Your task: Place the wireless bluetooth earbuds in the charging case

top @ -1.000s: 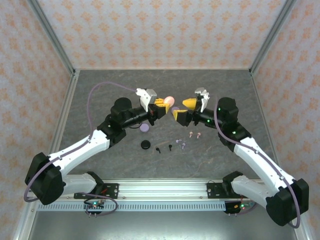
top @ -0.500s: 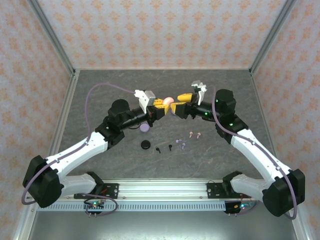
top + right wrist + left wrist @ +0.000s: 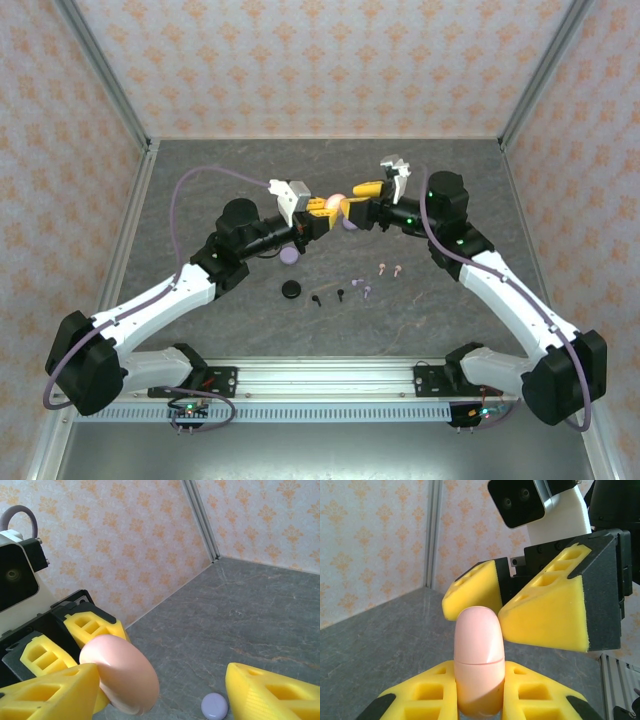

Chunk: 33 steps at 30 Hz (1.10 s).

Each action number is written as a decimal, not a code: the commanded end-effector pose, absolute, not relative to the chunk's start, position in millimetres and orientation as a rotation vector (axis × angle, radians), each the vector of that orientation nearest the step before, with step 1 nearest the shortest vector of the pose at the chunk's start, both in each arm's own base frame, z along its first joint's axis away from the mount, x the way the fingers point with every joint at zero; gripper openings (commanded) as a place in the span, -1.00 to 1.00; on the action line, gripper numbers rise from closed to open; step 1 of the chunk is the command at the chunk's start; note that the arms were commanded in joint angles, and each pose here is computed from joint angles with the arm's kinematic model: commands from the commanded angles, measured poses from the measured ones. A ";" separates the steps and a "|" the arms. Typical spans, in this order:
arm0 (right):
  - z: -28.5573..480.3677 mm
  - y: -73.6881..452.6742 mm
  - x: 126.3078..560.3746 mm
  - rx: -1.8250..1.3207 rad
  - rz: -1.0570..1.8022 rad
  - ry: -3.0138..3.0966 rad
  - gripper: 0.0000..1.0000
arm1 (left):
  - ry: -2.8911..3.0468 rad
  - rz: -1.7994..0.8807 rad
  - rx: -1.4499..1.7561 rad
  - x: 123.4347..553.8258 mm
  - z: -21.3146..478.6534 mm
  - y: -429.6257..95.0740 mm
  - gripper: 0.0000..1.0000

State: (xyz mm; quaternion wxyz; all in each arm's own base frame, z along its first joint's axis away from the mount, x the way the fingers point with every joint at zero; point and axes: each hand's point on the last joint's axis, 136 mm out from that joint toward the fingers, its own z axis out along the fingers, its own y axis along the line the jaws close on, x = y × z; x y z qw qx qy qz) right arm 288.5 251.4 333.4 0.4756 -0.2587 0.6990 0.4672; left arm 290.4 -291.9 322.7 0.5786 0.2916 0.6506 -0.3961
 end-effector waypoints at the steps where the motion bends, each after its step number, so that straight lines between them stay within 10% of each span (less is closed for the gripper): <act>1: 346.4 249.0 298.1 -0.634 1.091 1.682 0.35 | 1.442 -0.927 0.715 281.1 338.1 -291.8 -1.00; 33: 306.9 170.1 297.1 -0.232 0.711 2.061 0.34 | 1.548 -0.886 0.678 273.8 301.9 -275.7 -1.00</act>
